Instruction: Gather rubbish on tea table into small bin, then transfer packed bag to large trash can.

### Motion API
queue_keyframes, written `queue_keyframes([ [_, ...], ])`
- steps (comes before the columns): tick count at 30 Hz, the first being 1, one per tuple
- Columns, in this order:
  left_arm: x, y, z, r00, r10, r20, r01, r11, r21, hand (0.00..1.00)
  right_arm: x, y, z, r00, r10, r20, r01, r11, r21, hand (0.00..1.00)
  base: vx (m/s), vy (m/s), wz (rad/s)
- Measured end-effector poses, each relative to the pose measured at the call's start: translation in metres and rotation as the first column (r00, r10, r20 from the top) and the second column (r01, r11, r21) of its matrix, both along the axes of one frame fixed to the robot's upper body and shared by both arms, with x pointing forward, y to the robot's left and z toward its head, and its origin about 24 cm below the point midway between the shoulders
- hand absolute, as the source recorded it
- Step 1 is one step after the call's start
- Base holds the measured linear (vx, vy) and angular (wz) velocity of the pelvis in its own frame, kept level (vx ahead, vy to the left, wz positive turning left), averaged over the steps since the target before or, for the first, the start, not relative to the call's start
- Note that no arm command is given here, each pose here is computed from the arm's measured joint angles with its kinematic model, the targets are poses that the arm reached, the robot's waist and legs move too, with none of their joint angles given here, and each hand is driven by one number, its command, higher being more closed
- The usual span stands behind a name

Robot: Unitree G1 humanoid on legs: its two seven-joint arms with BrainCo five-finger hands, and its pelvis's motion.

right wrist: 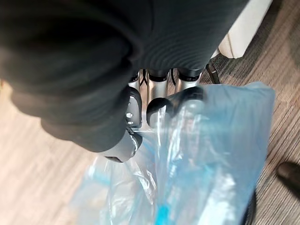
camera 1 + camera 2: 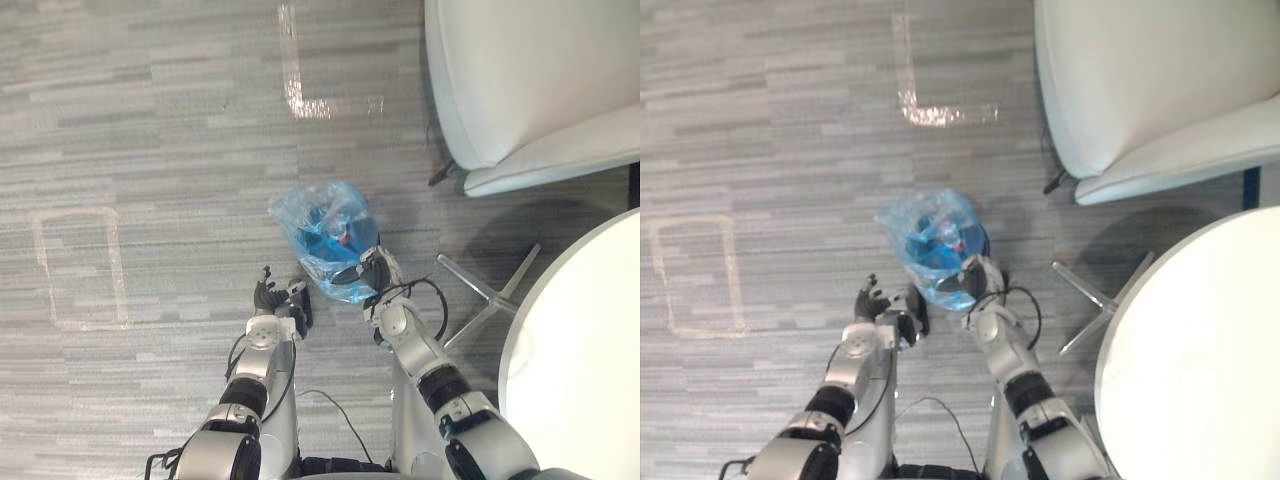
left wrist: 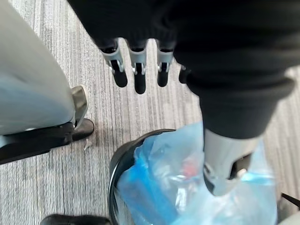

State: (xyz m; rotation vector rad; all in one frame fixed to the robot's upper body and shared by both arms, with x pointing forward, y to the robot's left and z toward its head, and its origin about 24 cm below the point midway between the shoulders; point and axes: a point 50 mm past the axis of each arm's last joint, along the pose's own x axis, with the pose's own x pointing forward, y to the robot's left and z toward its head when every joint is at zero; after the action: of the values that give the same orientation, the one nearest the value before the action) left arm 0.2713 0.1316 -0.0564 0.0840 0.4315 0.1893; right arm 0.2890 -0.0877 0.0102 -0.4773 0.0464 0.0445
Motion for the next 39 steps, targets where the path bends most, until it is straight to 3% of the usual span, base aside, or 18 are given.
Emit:
queue_keyframes([
  [5,-0.028,0.0,-0.022,0.995,-0.028,-0.092,0.029,1.0,0.011,0.0,-0.023,0.0,-0.008,0.998,-0.012,-0.06,0.025,0.975,0.223,1.0,0.05,-0.009,0.03],
  [13,-0.049,0.002,-0.027,0.981,-0.163,-0.105,0.17,0.983,0.071,0.0,-0.047,0.0,-0.021,0.986,0.059,-0.155,0.033,0.847,0.531,1.0,0.13,-0.02,-0.08],
  [19,-0.052,0.012,-0.009,0.982,-0.19,-0.01,0.19,0.976,0.103,0.0,-0.047,-0.006,-0.018,0.983,0.126,-0.132,-0.022,0.801,0.598,1.0,0.13,0.005,-0.08],
  [26,-0.046,-0.007,0.051,0.898,-0.335,0.284,0.289,0.938,0.193,0.0,-0.055,-0.005,0.0,0.968,0.248,-0.033,-0.16,0.715,0.68,1.0,0.05,0.03,-0.1],
  [39,-0.059,-0.018,0.06,0.839,-0.438,0.324,0.37,0.895,0.25,0.0,-0.061,0.0,0.02,0.943,0.325,0.071,-0.257,0.576,0.776,1.0,-0.03,0.001,-0.06],
])
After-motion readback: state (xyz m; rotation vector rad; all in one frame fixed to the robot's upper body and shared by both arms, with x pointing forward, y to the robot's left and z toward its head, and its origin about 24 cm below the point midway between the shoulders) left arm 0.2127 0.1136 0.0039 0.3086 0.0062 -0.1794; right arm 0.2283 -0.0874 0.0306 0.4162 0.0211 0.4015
